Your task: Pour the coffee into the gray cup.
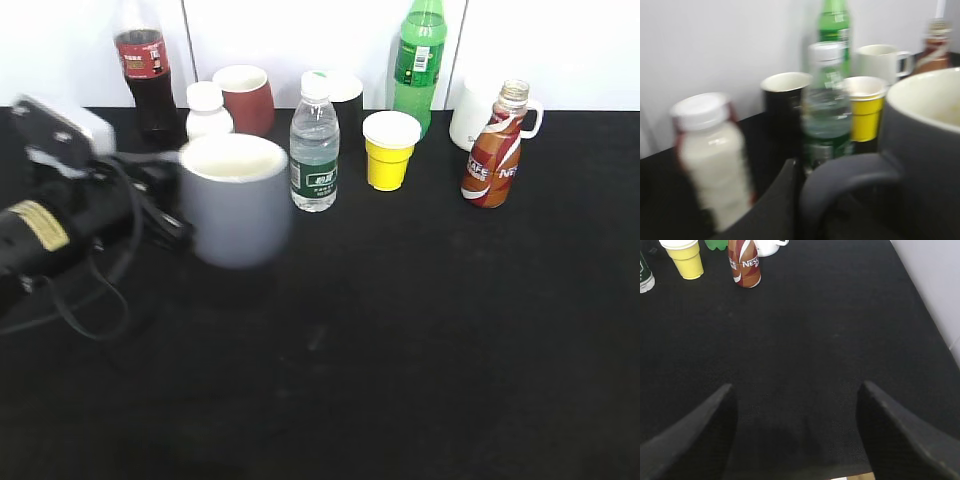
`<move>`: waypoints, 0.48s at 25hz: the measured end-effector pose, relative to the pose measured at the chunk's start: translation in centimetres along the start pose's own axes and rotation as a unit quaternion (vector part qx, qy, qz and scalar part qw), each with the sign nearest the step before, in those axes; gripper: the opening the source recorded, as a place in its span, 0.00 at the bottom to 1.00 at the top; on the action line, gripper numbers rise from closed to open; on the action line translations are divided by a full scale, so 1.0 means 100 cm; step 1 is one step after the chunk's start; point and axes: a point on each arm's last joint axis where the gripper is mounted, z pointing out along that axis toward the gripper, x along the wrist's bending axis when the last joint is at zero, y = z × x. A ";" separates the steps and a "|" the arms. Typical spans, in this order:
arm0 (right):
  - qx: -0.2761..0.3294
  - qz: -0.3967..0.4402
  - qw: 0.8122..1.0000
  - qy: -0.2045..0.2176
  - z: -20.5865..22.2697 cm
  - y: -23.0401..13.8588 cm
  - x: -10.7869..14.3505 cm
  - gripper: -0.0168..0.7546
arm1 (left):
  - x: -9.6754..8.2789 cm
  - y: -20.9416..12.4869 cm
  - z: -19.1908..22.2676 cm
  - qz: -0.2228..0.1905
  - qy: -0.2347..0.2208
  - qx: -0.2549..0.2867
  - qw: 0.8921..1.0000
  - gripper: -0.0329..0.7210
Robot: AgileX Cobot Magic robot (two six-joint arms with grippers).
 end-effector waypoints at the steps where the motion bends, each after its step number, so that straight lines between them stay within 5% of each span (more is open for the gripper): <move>1: 0.000 0.000 1.000 0.000 0.000 0.000 0.000 0.74 | -0.006 0.001 0.001 0.001 -0.010 -0.003 1.000 0.11; 3: -0.016 0.000 1.000 0.000 -0.002 0.004 0.000 0.74 | -0.014 0.004 0.002 0.003 -0.024 -0.012 1.000 0.11; 7: -0.205 0.001 0.979 -0.003 0.007 0.043 -0.001 0.74 | -0.015 0.005 0.002 0.004 -0.026 -0.022 0.999 0.11; 12: -0.253 0.007 0.968 -0.008 0.081 0.082 -0.003 0.74 | -0.015 0.005 0.002 0.004 -0.026 -0.022 0.999 0.11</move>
